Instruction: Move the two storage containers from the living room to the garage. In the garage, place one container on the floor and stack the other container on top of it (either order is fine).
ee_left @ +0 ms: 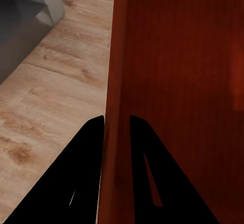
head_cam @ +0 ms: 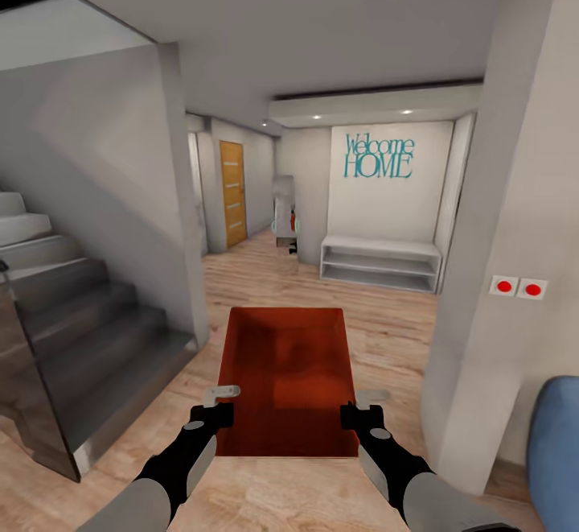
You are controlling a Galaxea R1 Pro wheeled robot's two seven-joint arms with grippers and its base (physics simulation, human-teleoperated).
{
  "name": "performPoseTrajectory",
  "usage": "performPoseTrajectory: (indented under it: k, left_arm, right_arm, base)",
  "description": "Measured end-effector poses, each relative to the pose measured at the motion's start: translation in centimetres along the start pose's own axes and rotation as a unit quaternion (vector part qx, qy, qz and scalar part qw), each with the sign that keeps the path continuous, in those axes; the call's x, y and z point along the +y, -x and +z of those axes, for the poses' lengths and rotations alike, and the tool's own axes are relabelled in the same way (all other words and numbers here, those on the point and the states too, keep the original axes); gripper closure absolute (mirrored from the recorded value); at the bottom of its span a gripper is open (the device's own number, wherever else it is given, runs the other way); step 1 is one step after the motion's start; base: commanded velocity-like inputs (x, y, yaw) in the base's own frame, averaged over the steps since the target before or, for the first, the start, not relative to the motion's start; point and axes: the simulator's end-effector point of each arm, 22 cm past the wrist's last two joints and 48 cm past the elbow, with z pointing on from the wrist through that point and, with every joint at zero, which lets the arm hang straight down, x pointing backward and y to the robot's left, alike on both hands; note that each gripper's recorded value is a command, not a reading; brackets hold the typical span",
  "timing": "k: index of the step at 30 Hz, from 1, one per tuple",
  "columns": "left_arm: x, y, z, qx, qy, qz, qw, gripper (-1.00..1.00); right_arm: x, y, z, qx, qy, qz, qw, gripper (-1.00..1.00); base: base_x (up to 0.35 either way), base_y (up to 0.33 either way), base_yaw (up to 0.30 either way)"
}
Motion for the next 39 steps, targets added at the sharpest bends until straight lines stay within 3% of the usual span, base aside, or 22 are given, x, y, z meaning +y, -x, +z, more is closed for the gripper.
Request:
performPoseTrajectory:
  k: [39]
  left_arm:
    - [0.00,0.02,0.00,0.000,0.000,0.000,1.0000,1.00]
  right_arm:
    - [0.00,0.02,0.00,0.000,0.000,0.000,1.0000,1.00]
  base:
    - [0.323,0.000,0.000]
